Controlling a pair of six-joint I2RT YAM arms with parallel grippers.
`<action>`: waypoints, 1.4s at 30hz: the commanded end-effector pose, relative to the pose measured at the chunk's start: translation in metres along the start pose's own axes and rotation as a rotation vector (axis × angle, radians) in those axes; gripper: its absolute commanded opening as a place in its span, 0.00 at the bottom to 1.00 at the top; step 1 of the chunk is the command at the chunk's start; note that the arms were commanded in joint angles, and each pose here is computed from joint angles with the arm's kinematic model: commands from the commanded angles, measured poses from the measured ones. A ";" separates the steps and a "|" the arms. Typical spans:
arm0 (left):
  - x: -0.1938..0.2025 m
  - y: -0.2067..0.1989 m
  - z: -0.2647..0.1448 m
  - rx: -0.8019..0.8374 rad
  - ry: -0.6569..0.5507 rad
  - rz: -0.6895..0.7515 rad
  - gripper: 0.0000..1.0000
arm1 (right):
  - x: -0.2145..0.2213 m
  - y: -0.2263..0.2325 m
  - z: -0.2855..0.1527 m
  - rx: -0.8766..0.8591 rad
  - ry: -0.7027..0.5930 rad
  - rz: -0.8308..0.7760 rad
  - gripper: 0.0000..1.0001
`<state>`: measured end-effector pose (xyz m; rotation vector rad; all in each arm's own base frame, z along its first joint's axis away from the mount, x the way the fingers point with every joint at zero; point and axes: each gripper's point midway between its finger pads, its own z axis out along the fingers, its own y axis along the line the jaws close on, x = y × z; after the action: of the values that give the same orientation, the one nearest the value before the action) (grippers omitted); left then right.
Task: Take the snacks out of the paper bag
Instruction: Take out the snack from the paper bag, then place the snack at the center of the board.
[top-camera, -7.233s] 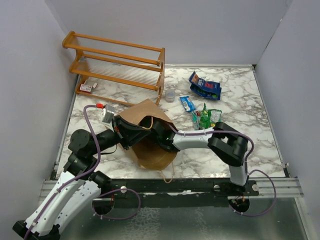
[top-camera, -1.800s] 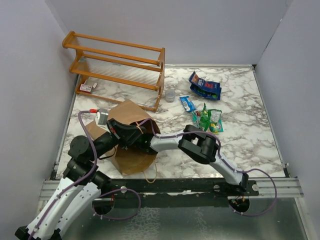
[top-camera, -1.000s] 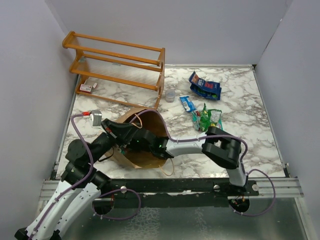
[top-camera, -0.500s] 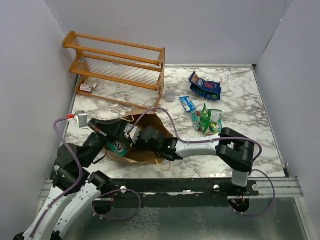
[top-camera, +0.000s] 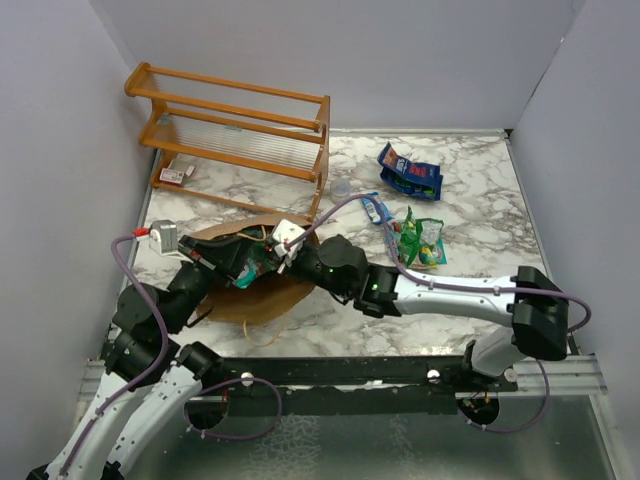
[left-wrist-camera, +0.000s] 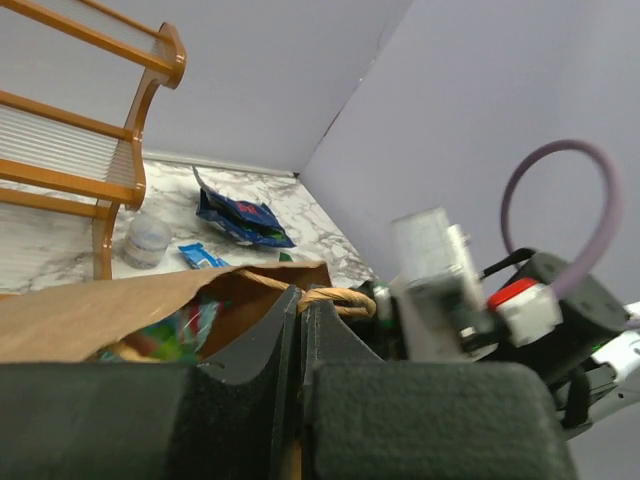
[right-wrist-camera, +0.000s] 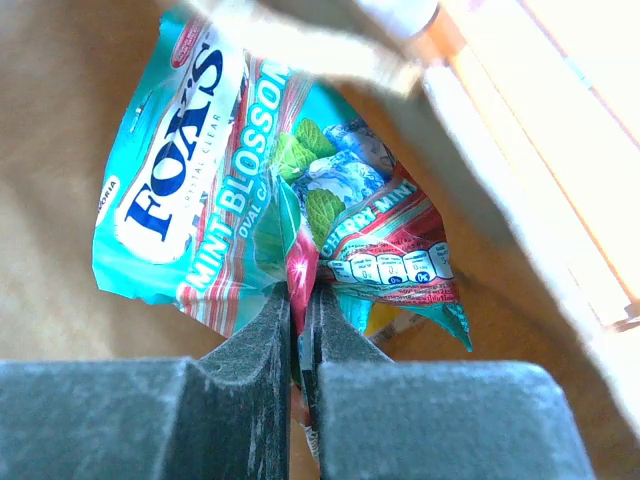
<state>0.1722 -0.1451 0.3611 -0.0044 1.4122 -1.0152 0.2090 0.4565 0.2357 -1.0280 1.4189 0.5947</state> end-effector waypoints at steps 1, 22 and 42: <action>0.003 0.005 0.001 -0.012 0.003 0.011 0.00 | -0.047 -0.020 -0.023 0.068 -0.132 0.011 0.01; -0.001 0.014 0.001 -0.070 -0.009 0.017 0.00 | -0.084 -0.006 -0.093 -0.127 -0.219 -0.080 0.01; -0.008 0.014 0.002 -0.094 -0.012 0.032 0.00 | -0.108 -0.143 -0.225 0.551 -0.337 -0.096 0.01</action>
<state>0.1826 -0.1375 0.3535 -0.0486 1.4542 -0.9421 0.1745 0.2717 0.3946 -0.7938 1.0662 0.4409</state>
